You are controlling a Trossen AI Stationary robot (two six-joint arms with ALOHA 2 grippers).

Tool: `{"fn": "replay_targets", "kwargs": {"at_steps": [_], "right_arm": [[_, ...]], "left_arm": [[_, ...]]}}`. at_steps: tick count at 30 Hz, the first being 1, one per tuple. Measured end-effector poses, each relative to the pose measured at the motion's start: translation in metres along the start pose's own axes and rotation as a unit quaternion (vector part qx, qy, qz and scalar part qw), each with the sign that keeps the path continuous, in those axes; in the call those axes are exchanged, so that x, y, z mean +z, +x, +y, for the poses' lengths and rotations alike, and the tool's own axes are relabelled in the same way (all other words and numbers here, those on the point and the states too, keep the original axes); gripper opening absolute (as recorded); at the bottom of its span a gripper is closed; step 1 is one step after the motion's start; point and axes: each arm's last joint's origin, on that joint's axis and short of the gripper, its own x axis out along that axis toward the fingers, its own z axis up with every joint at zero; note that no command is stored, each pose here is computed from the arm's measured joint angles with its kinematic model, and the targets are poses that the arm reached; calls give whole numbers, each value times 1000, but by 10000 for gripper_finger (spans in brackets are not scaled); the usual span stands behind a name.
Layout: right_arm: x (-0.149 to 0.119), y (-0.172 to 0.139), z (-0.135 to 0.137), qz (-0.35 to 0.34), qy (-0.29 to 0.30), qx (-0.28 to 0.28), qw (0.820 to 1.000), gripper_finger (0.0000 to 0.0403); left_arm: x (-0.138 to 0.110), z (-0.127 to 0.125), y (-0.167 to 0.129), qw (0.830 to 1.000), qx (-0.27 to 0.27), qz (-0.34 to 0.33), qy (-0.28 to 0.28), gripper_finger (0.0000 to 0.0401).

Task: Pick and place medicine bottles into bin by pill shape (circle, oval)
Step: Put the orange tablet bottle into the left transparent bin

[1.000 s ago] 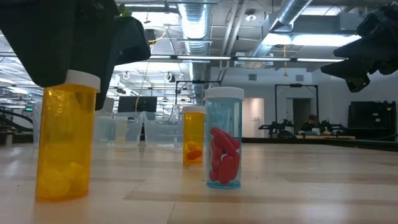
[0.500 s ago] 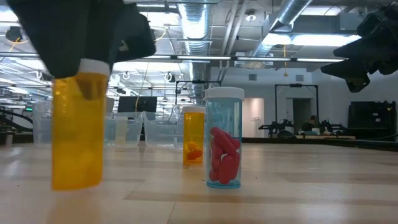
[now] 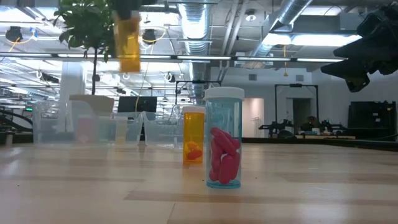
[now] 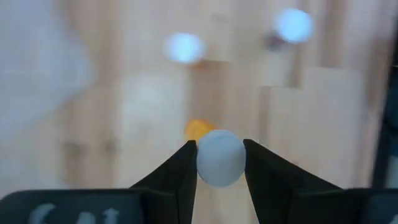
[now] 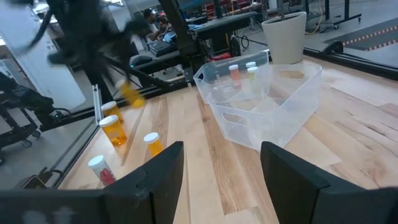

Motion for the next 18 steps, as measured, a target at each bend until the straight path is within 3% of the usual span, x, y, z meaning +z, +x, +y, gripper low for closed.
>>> {"fn": "replay_targets", "kwargs": {"at_steps": [9, 14, 18], "right_arm": [[0, 0, 0, 0, -1, 0, 1000, 226], [0, 0, 0, 0, -1, 0, 1000, 226], [0, 0, 0, 0, -1, 0, 1000, 226]], "left_arm": [[-12, 97, -54, 982, 162, -5, -94, 111], [-10, 142, -62, 975, 187, 7, -122, 112], [-10, 169, -50, 974, 180, 48, -126, 112]]}}
